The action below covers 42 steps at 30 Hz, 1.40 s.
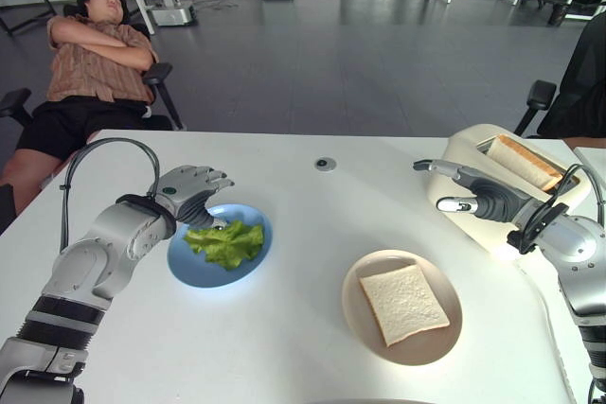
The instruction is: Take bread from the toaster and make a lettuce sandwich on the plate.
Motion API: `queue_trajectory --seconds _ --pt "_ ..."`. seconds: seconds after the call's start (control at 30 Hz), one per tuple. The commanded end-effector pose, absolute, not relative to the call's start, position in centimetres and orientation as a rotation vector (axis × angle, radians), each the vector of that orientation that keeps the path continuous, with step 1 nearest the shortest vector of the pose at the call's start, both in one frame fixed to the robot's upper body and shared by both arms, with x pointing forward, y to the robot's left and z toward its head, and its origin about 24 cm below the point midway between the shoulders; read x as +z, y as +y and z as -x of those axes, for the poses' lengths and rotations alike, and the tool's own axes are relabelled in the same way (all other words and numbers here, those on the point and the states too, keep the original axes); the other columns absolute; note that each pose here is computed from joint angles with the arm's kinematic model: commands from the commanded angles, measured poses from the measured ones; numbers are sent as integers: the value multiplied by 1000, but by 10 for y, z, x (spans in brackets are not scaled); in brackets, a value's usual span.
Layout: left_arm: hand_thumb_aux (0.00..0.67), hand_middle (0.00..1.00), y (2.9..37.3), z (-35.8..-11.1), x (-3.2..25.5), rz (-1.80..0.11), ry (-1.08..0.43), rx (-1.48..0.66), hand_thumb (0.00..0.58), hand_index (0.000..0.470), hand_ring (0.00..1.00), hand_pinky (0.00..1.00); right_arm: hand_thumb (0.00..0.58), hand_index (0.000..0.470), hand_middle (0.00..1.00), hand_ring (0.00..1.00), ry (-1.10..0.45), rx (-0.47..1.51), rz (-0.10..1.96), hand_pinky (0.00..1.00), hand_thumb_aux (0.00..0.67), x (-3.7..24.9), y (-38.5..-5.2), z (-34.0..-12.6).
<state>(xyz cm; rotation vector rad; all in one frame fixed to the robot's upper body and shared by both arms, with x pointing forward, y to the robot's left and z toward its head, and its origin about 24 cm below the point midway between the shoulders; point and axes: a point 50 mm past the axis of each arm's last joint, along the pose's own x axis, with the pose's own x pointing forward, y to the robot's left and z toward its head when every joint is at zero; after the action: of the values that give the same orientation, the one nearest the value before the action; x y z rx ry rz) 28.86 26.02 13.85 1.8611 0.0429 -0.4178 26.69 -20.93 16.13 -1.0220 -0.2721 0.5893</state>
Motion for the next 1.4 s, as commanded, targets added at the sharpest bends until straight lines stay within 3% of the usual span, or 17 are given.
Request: queue_trajectory --seconds 0.03,0.47,0.5,0.53,0.87,1.17,1.4 --pt "0 0 265 -285 122 -1847 119 -475 0 0 0 0 0 0 0 0 -265 586 1022 0 0 160 -209 -267" --pt "0 0 274 -290 79 -1933 162 -579 0 0 0 0 0 0 0 0 -263 595 1029 0 0 160 -209 -265" --pt "349 0 272 -291 75 -1940 139 -599 447 245 0 0 0 0 0 0 -263 595 1029 0 0 160 -209 -265" --pt "670 0 270 -292 72 -1929 111 -614 580 470 0 0 0 0 0 0 -263 594 1030 0 0 160 -209 -265" --pt "670 0 260 -299 79 -1905 -85 -583 580 470 0 0 0 0 0 0 -258 586 1036 0 0 159 -209 -266" --pt "670 0 242 -300 128 -1876 -379 -488 580 470 0 0 0 0 0 0 -261 571 1041 0 0 160 -211 -267" --pt "670 0 192 -283 155 -1596 -595 -635 580 470 0 0 0 0 0 0 -269 555 1045 0 0 163 -212 -269"
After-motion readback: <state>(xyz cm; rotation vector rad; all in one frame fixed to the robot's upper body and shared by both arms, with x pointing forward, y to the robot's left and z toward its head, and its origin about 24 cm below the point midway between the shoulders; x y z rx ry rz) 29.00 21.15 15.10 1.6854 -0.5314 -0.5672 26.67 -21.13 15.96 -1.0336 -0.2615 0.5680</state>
